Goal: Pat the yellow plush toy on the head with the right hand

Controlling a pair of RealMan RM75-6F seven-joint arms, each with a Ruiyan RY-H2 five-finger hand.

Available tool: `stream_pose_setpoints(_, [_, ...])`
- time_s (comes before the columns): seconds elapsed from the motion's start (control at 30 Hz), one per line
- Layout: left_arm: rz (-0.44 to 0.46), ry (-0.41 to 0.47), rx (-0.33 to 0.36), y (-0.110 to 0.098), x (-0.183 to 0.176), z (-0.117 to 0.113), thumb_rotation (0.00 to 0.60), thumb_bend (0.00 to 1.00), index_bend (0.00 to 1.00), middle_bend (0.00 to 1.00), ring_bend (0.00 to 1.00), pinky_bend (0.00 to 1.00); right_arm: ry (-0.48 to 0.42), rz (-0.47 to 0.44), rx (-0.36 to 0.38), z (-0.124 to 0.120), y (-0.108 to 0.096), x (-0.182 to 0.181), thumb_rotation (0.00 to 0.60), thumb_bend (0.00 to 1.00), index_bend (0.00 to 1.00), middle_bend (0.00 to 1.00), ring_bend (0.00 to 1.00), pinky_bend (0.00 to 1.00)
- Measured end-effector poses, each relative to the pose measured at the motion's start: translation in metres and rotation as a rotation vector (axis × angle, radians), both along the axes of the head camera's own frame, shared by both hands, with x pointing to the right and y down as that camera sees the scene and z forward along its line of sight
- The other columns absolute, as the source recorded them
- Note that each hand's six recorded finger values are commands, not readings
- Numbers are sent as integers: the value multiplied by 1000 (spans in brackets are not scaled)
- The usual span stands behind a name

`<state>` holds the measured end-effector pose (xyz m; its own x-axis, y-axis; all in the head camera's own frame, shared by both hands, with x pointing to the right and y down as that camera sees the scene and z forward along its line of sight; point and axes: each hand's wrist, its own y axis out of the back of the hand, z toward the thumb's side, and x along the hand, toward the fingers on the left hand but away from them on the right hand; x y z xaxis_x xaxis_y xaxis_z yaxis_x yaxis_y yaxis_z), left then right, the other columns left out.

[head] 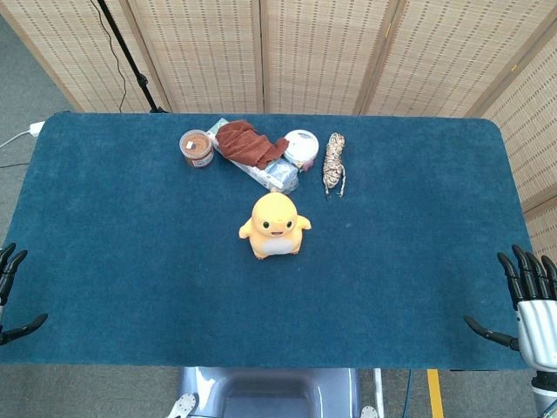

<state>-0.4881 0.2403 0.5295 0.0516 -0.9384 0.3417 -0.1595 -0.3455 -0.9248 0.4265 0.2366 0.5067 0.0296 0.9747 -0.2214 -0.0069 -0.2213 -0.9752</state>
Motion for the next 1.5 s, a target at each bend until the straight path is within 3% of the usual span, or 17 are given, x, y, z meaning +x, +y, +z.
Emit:
stream_pose_setpoints(0.73, [-15,8,-13,-2,-4,0,600,0,0,0,0,0,-46,-25,-25,4,-7,-8,366,0,0,0,0,0])
stream_pose_setpoints(0.83, [-15,6,-15,-3,-3,1,600,0,0,0,0,0,-59,-64,-43,8,-18,-16,367,0,0,0,0,0])
stream_pose_setpoints(1.07, [-28,-2,-19,-4,-2,2,600,0,0,0,0,0,-115,-196,-60,9,-66,-57,345,0,63,0,0,0])
stream_pose_setpoints(1.2, [-49,-4,-17,-5,-5,2,600,0,0,0,0,0,-130,-218,-78,10,-85,-84,341,0,87,0,0,0])
stream_pose_setpoints(1.5, [-64,-23,-28,-8,-5,8,600,0,0,0,0,0,-171,-248,-149,14,-145,-159,331,0,6,0,0,0])
